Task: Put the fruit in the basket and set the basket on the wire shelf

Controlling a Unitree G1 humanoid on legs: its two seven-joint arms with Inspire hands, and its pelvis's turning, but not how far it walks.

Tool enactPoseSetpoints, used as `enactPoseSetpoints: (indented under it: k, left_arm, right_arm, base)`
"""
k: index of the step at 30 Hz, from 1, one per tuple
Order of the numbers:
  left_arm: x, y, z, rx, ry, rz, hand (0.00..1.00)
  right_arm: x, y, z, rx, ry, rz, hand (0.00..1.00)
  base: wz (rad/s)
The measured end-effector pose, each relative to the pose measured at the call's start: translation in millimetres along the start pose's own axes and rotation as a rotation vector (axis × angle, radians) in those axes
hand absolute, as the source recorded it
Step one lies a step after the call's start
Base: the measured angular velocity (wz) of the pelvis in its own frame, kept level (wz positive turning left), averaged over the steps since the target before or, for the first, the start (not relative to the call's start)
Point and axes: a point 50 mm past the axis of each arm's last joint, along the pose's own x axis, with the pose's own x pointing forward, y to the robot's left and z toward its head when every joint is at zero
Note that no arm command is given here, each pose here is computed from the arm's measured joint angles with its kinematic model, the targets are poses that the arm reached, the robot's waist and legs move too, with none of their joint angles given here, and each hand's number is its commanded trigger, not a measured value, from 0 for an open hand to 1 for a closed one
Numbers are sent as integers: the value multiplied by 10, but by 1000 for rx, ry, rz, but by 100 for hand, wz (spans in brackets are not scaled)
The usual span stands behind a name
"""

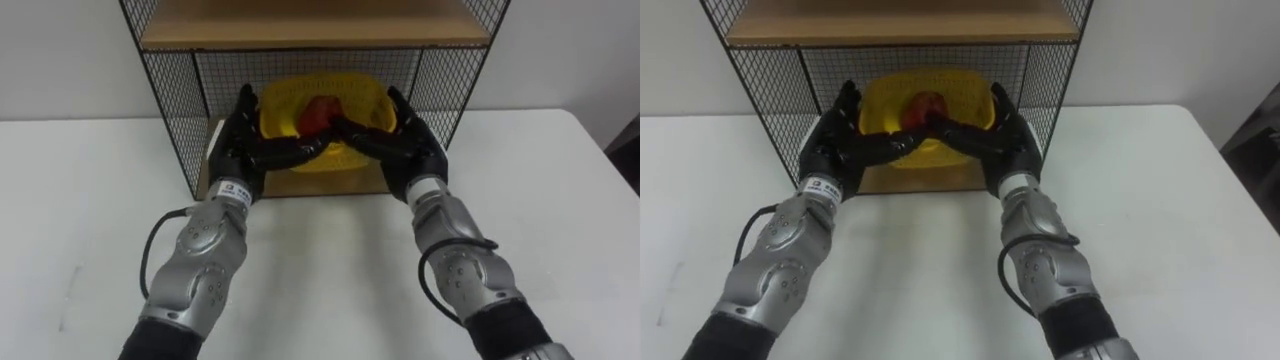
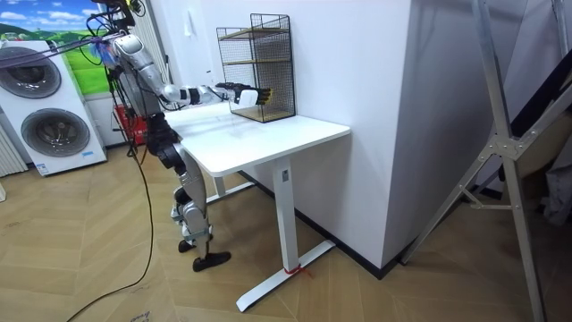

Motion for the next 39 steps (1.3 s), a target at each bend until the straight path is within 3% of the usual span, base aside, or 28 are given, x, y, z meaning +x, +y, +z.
enactPoseSetpoints:
  k: [13,27,39]
  left_arm:
    - [260,-4,94,-21,122,94,0]
    - [319,-36,209,-24,122,121,0]
    - [256,-5,260,-19,91,107,0]
  right_arm:
    - [167,40,53,50,95,-49,0]
    - [195,14,85,75,108,-63,0]
    - [187,5,146,67,91,-57,0]
  base:
    - [0]
    - [0]
    - [0]
